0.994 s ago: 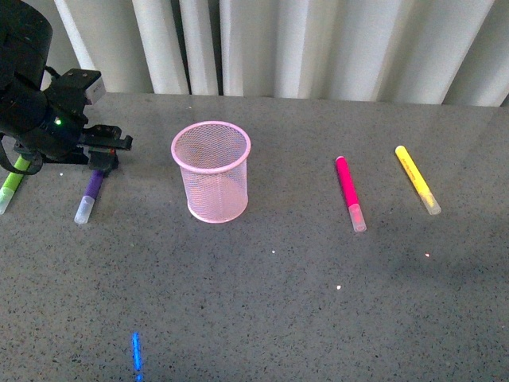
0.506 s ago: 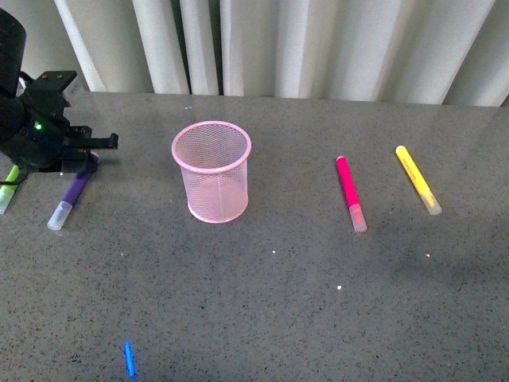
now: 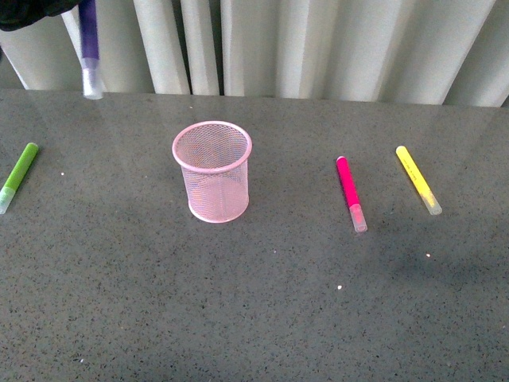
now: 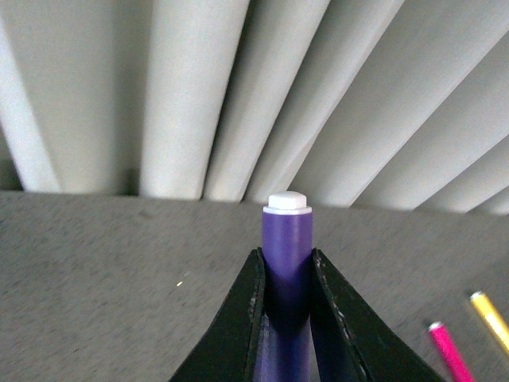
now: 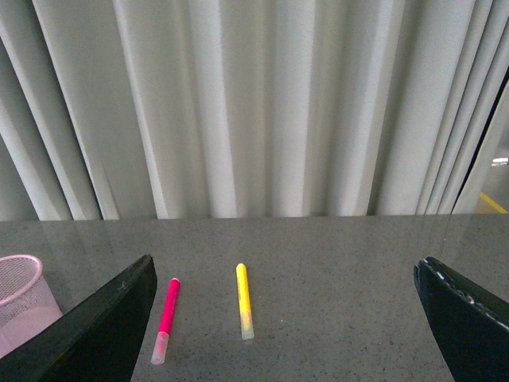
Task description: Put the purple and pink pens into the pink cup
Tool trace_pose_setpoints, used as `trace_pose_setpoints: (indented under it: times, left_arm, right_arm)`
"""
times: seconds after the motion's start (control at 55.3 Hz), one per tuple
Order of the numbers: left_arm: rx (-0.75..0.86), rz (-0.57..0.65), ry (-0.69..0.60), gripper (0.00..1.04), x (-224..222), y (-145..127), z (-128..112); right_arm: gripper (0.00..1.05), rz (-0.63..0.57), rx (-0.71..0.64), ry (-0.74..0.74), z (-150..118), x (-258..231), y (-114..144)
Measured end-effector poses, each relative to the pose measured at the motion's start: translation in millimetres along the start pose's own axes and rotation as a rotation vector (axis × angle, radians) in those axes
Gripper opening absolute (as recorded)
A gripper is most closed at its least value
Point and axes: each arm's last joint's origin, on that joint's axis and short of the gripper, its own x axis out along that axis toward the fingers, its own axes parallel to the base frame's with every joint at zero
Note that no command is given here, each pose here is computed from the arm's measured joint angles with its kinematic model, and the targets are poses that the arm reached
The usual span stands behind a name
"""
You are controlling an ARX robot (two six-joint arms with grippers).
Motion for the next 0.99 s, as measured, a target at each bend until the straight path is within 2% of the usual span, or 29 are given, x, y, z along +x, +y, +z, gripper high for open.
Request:
trace_pose_setpoints:
  times: [0.181, 0.416, 0.759, 0.994]
  left_arm:
    - [-0.15, -0.035, -0.126, 0.13, -6.1, -35.5, -31.7]
    - [-0.224, -0.094, -0.156, 0.13, -3.6, -71.0, -49.4]
    - [-0.204, -0.037, -0.104, 0.13, 14.1, -74.1, -76.6]
    - [-0.195, -0.022, -0.094, 0.13, 27.0, -69.7, -81.8]
  right_arm:
    - [0.98, 0.0, 0.0, 0.0, 0.0, 0.0, 0.0]
    - [0.98, 0.0, 0.0, 0.0, 0.0, 0.0, 0.0]
    - [0.98, 0.0, 0.0, 0.0, 0.0, 0.0, 0.0]
    - [0.98, 0.0, 0.0, 0.0, 0.0, 0.0, 0.0]
